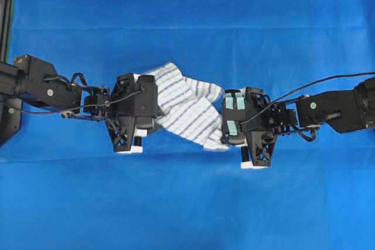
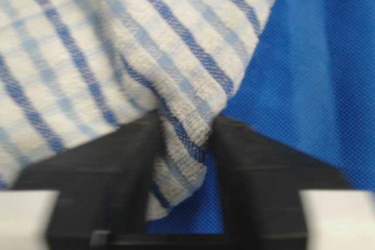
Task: Lift the towel with both arms.
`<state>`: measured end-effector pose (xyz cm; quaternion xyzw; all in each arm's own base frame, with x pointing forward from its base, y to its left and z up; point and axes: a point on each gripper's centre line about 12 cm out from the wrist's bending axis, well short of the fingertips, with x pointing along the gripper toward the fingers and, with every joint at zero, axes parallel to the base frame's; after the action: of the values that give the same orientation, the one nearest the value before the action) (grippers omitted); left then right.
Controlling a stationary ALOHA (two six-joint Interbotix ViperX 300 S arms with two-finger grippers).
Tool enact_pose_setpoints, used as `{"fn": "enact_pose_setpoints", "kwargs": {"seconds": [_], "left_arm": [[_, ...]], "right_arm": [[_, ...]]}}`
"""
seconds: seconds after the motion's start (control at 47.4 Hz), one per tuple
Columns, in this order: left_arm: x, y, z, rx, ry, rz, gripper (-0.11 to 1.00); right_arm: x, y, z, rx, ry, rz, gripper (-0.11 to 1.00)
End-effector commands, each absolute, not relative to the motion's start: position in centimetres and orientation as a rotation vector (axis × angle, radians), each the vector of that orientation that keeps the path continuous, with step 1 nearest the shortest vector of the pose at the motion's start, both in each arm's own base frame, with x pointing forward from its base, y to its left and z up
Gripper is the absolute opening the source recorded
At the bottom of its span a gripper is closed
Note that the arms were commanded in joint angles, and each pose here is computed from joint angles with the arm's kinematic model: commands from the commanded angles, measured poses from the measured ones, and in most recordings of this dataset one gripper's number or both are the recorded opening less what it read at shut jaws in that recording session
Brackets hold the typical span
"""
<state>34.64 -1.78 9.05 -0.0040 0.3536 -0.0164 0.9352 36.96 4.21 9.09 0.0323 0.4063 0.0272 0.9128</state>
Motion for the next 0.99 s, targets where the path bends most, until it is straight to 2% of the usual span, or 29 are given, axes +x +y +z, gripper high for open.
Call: {"fn": "enact_pose_setpoints", "kwargs": {"seconds": [0.0, 0.063, 0.232, 0.422, 0.612, 0.97], "left_arm": [[35.1, -1.9, 9.8, -0.012, 0.702, -0.033, 0.14], [35.1, -1.9, 9.8, -0.011, 0.705, -0.034, 0.07], [35.3, -1.6, 10.6, -0.016, 0.697, -0.027, 0.07], [35.7, -1.1, 13.7, -0.023, 0.692, -0.014, 0.07], [35.5, -0.6, 19.7, -0.025, 0.652, -0.007, 0.07], [32.7, 0.1, 31.6, -0.022, 0.469, 0.003, 0.07]], "right_arm": [[37.6, 4.3, 10.1, 0.074, 0.799, 0.057, 0.01], [37.6, 4.2, 10.2, 0.073, 0.797, 0.056, 0.01], [37.7, 4.1, 11.5, 0.077, 0.768, 0.054, 0.01], [37.4, 3.6, 15.5, 0.075, 0.702, 0.053, 0.01], [36.4, 2.5, 20.8, 0.075, 0.660, 0.032, 0.01], [34.2, 0.1, 31.3, 0.007, 0.557, -0.025, 0.01]]}}
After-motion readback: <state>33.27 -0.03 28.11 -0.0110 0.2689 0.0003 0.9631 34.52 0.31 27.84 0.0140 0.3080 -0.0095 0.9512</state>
